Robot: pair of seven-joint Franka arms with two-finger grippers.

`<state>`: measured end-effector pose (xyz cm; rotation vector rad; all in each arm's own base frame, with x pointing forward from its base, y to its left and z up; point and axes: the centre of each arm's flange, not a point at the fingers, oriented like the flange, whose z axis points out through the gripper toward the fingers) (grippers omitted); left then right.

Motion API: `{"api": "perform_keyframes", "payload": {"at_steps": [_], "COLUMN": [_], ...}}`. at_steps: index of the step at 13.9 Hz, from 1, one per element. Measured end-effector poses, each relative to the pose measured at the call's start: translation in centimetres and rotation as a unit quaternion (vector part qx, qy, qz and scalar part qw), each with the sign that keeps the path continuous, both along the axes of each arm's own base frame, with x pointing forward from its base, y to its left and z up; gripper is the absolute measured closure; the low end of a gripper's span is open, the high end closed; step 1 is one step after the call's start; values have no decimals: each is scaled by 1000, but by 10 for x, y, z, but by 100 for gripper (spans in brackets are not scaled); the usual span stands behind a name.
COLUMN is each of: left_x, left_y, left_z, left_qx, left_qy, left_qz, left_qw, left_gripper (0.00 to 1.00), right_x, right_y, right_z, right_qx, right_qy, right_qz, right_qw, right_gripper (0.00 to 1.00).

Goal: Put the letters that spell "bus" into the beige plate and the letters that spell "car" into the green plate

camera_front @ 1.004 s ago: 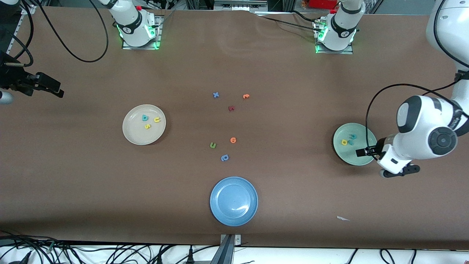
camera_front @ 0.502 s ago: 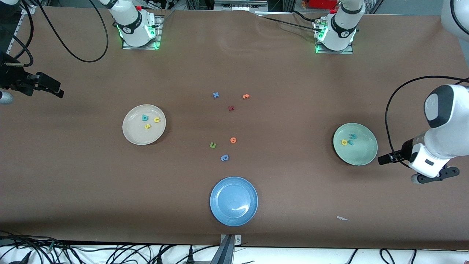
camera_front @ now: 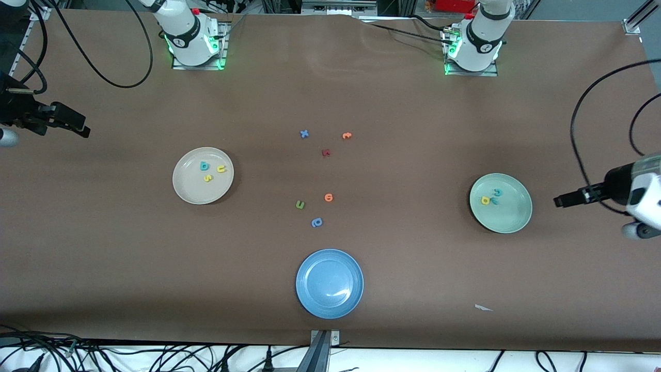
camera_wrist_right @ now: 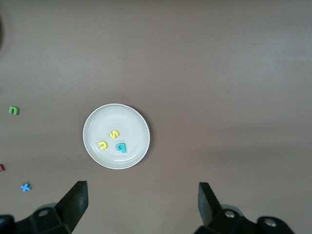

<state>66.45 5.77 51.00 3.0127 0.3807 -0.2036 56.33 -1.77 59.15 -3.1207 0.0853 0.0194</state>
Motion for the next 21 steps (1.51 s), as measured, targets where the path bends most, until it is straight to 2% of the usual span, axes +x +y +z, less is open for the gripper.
{"api": "perform_keyframes", "payload": {"at_steps": [4,6,12,15,17,21], "left_x": [-4,-4,-15,-18,-25,-46], "left_y": [3,-1,-45,-54,-61,-59], "left_z": [25,27,60,44,25,20], "left_qx": [-6,7,45,36,38,38], "left_qy": [-14,-15,-25,-31,-48,-57], "left_qz": [-71,-103,-117,-121,-126,-130], "left_qw": [997,995,992,992,990,989], "left_gripper": [1,2,1,6,4,0], "right_x": [0,0,0,0,0,0], "right_y": [0,0,0,0,0,0], "right_z": [0,0,0,0,0,0], "right_qx": [0,0,0,0,0,0], "right_qy": [0,0,0,0,0,0], "right_qz": [0,0,0,0,0,0], "right_qw": [1000,1000,1000,1000,1000,1000], "right_gripper": [0,0,0,0,0,0]}}
